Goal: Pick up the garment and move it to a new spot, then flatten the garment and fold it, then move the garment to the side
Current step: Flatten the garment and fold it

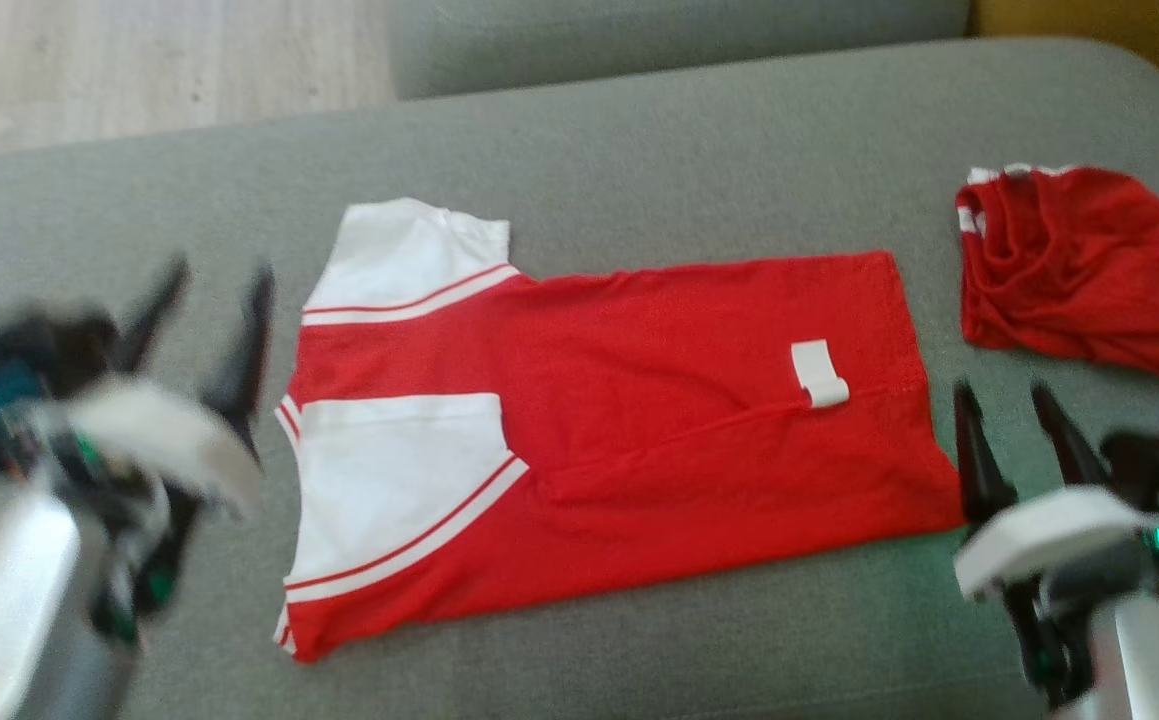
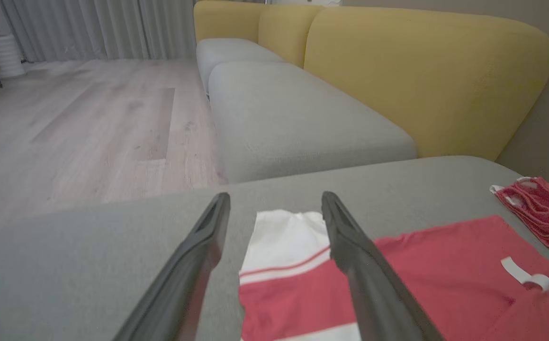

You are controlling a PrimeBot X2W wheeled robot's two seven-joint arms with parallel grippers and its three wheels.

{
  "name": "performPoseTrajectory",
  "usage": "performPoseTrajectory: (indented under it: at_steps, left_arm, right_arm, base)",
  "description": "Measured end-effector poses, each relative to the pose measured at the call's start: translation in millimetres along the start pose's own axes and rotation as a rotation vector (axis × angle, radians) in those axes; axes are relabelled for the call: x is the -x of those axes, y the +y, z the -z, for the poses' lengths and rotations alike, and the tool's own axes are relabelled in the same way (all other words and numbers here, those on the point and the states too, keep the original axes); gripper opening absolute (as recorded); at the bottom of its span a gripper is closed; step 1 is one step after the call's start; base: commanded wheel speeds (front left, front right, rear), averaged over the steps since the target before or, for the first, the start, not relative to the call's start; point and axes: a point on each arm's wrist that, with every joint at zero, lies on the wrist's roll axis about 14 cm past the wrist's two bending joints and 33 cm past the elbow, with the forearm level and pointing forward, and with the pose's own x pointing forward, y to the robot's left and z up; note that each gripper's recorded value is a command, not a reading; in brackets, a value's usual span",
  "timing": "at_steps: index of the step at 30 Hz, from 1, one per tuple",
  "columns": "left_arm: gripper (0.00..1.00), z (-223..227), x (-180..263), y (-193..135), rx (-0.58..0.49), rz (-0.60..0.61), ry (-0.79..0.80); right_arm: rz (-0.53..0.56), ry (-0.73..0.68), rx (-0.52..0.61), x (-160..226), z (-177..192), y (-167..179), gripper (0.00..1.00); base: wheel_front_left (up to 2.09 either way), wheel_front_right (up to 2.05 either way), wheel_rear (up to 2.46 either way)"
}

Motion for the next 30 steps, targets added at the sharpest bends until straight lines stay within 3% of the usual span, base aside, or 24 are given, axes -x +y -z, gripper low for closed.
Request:
performPoseTrajectory:
  at_steps: [5, 9, 18, 26, 27, 28, 29, 30]
  left_arm:
    - [1.0, -44.5, -49.5, 5.2, -0.091, 0.042, -0.021]
    - [1.0, -39.0, -90.5, 6.1, -0.115, 0.068, 0.075]
    - [1.0, 53.5, -152.7, 22.6, -0.12, 0.058, 0.434]
    - [1.0, 104.5, -175.6, 26.1, -0.104, 0.063, 0.578]
    - [0.91, 107.9, -176.5, 26.0, -0.101, 0.064, 0.588]
    - [0.46, 111.8, -176.3, 25.9, -0.096, 0.066, 0.602]
    - [0.27, 114.2, -176.3, 25.6, -0.092, 0.069, 0.609]
    - [0.0, 115.3, -176.2, 26.0, -0.091, 0.069, 0.612]
  right_arm:
    - [-0.031, -0.054, 0.034, -24.1, -26.9, 11.1, 1.0]
    - [-0.044, -0.059, 0.051, -39.4, -33.1, 15.3, 1.0]
    - [-0.039, -0.044, 0.091, -66.6, -31.6, 10.4, 1.0]
    - [0.014, 0.003, 0.103, -70.4, -12.7, -10.6, 1.0]
    - [0.017, 0.0, 0.104, -70.8, -12.9, -11.8, 1.0]
    - [0.018, -0.001, 0.104, -71.1, -12.7, -12.5, 1.0]
    - [0.02, 0.003, 0.104, -71.3, -11.5, -13.1, 1.0]
    - [0.02, 0.006, 0.101, -71.6, -10.1, -13.4, 1.0]
  base:
    - [0.0, 0.0, 0.0]
    - [0.0, 0.0, 0.0]
    - [0.0, 0.0, 0.0]
    - [0.0, 0.0, 0.0]
    - [0.0, 0.0, 0.0]
    - [0.0, 0.0, 0.0]
    - [0.0, 0.0, 0.0]
    - [0.0, 0.0, 0.0]
